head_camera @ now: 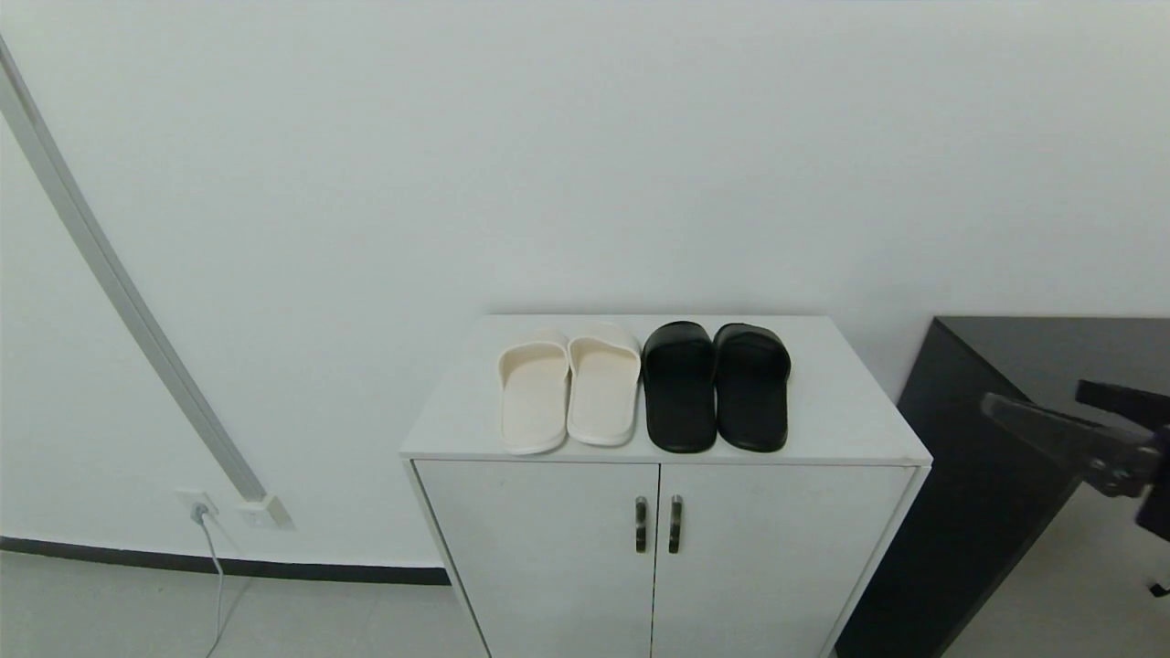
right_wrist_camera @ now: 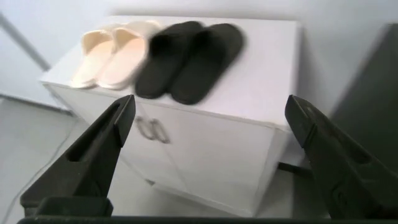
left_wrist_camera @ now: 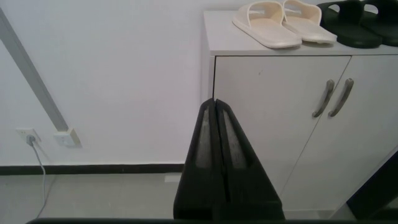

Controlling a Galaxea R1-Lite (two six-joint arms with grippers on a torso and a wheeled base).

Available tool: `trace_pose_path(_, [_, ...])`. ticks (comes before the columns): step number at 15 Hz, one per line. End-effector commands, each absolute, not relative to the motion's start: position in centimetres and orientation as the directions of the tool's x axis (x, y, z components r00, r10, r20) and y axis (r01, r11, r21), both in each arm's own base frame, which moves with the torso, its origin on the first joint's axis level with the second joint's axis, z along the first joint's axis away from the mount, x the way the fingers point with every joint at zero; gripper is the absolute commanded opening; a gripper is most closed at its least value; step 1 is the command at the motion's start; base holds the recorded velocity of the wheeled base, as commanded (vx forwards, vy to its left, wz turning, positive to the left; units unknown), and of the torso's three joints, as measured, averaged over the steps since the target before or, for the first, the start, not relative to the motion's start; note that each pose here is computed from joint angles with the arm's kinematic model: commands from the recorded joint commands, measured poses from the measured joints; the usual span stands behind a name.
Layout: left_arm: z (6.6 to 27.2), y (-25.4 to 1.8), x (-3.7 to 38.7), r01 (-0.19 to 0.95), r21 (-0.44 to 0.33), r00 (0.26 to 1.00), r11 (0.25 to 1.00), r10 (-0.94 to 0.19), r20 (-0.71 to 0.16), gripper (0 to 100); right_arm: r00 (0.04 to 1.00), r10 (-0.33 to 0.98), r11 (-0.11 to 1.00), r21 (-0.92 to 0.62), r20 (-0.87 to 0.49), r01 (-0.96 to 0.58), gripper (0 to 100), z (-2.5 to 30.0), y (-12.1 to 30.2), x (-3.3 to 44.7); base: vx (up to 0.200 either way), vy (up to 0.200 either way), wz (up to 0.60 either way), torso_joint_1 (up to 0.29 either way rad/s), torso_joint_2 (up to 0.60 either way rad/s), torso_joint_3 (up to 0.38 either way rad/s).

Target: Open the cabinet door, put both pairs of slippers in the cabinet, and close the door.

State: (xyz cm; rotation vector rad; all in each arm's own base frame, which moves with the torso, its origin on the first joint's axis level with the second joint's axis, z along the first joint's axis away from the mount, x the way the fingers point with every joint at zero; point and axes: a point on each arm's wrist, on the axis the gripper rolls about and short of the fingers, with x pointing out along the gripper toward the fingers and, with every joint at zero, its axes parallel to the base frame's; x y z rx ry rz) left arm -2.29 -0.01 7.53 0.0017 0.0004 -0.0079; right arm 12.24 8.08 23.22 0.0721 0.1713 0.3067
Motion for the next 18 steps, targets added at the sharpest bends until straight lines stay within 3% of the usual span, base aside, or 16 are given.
trace_pose_path(1, [7.5,0.0,-2.3,0.008,0.002,1.000,1.000,-0.008,-0.002,0,0.928,0.305,0.952,0.085,-0.216,-0.293,100,23.0,13.1,15.7,0.000,0.000,0.00,0.000,0.00,0.000])
trace_pose_path(9, [7.5,0.0,-2.3,0.009,0.005,1.000,1.000,-0.009,-0.002,0,0.967,0.135,0.990,0.071,-0.214,-0.123,100,20.5,22.9,26.5,0.000,0.000,0.00,0.000,0.00,0.000])
trace_pose_path(18, [7.5,0.0,-2.3,0.009,0.005,1.000,1.000,-0.009,-0.002,0,0.967,0.023,0.999,0.040,-0.255,-0.013,100,15.4,24.1,33.3,0.000,0.000,0.00,0.000,0.00,0.000])
